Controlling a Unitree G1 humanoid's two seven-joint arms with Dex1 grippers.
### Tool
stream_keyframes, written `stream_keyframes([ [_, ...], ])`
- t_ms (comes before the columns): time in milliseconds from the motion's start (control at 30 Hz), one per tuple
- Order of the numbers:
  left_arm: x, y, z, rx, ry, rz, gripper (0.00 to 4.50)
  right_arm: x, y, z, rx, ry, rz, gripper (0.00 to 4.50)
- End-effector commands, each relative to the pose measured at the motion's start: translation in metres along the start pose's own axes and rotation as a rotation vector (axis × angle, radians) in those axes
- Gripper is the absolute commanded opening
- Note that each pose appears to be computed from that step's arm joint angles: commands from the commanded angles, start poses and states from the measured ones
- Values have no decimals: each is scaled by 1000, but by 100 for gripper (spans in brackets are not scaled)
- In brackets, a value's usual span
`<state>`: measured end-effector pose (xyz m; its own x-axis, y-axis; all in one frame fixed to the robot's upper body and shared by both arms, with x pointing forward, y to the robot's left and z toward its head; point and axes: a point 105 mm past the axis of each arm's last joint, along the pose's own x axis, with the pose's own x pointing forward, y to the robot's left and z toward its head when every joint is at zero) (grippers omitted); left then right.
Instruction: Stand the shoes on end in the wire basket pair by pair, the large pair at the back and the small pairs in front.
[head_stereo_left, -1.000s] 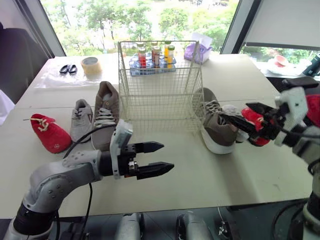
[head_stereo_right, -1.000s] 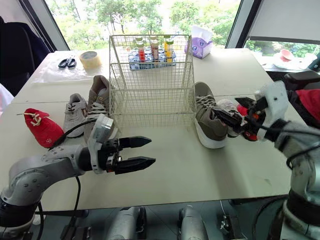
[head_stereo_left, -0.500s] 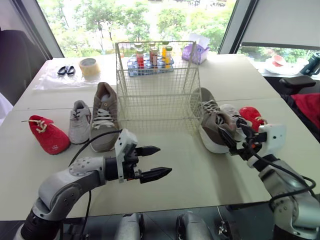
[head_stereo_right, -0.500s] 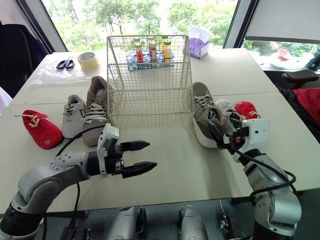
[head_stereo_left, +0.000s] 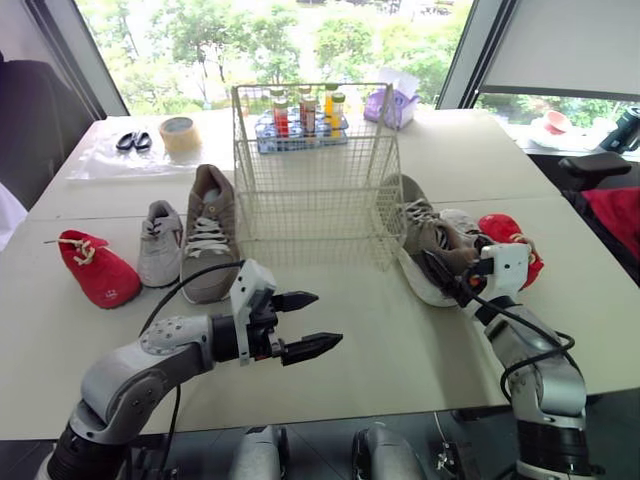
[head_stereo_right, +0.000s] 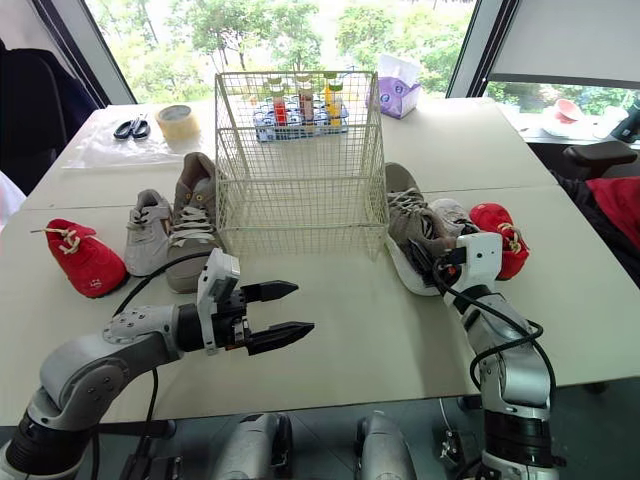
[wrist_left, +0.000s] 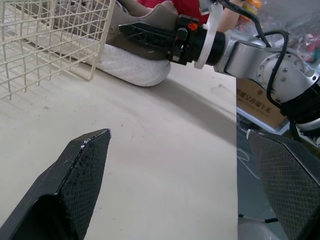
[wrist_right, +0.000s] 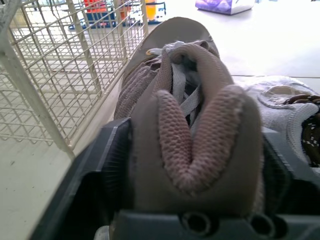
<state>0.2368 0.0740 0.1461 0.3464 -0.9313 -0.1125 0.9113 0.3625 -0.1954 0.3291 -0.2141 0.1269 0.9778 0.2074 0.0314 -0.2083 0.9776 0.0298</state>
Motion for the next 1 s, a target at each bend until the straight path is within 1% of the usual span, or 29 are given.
stream_keyframes([
  [33, 0, 0, 5, 30, -20, -9, 450, -1, 1, -8, -6, 18, -12, 190],
  [133, 1, 2, 4, 35, -16, -13, 450, -2, -1, -3, -14, -6, -49, 116],
  [233, 3, 3, 3, 39, -12, -27, 450, -3, -6, 18, -9, -79, -93, 116],
  [333, 5, 4, 5, 38, -9, -44, 450, -4, -14, 63, -13, -220, -146, 116],
  [433, 5, 5, 5, 32, -4, -57, 450, -7, -17, 102, -28, -331, -167, 116],
  [500, 5, 4, 7, 10, -7, -85, 450, -15, -20, 149, -54, -453, -178, 116],
  [533, 6, 5, 10, 4, -14, -94, 450, -19, -19, 166, -72, -493, -178, 116],
  [633, 7, 7, 30, -7, -64, -123, 450, -29, -15, 197, -129, -547, -151, 116],
  [767, 0, 10, 63, -12, -119, -174, 450, -45, -17, 241, -207, -621, -127, 116],
  [833, -6, 4, 81, -37, -150, -241, 450, -50, -14, 260, -241, -652, -88, 116],
  [900, -15, -3, 103, -49, -192, -308, 450, -56, -6, 280, -304, -674, -20, 116],
  [933, -23, 1, 126, -32, -244, -303, 450, -60, 2, 295, -362, -692, 45, 116],
  [1000, -35, 8, 158, -6, -316, -274, 450, -67, 12, 313, -436, -710, 127, 116],
])
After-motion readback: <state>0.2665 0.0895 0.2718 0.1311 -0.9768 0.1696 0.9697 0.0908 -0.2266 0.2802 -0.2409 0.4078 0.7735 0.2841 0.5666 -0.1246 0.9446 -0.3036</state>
